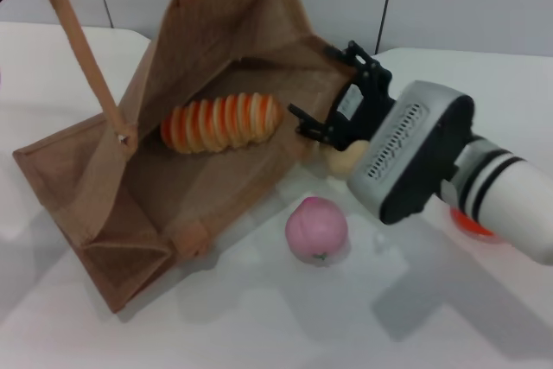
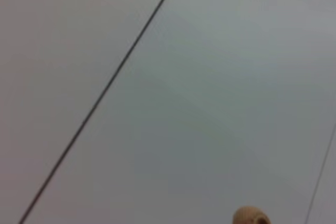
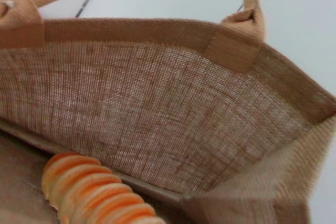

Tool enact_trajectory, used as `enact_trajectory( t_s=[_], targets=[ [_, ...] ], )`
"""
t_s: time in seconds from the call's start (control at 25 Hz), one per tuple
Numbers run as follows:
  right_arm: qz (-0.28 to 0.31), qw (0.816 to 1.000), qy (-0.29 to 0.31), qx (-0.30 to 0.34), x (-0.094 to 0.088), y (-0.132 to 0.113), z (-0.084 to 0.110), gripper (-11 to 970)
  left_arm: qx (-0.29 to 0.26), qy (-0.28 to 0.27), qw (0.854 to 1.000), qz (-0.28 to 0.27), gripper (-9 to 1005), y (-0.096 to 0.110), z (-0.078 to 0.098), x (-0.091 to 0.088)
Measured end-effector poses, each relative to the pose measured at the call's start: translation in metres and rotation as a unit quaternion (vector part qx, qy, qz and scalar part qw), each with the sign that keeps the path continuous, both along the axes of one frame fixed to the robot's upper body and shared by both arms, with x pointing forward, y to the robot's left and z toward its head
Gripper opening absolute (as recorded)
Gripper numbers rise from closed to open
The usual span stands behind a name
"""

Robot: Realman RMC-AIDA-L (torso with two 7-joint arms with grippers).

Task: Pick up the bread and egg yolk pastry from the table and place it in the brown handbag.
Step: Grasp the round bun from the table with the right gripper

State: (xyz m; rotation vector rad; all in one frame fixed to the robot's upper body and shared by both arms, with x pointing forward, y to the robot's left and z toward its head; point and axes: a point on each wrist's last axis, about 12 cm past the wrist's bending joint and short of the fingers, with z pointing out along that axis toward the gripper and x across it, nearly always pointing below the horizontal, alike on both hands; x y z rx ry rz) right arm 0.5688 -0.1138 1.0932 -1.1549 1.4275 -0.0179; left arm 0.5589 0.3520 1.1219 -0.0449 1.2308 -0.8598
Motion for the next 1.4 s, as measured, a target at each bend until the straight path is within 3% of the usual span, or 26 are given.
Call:
enact_trajectory(
  t_s=[0.28, 0.56, 0.96, 1.4],
  targets=[
    [-0.022, 0.999, 0.022, 0.006, -0.009, -0.021, -0.009, 904, 0.001, 0.001, 1.0, 0.018, 181, 0.005, -0.004, -0.005],
    [-0.032, 0.997, 0.074, -0.018, -0.003, -0.033, -0.026, 904, -0.008, 0.001, 0.999, 0.032, 184, 0.009, -0.007, -0.009],
    [-0.003, 0.991, 0.124, -0.047, 0.004, -0.019, -0.029, 904, -0.01, 0.0, 1.0, 0.029, 188, 0.007, -0.007, -0.008],
    [-0.016, 0.986, 0.153, -0.072, 0.028, -0.013, -0.028, 893, -0.009, -0.001, 1.0, 0.021, 193, 0.003, -0.005, -0.004]
  ],
)
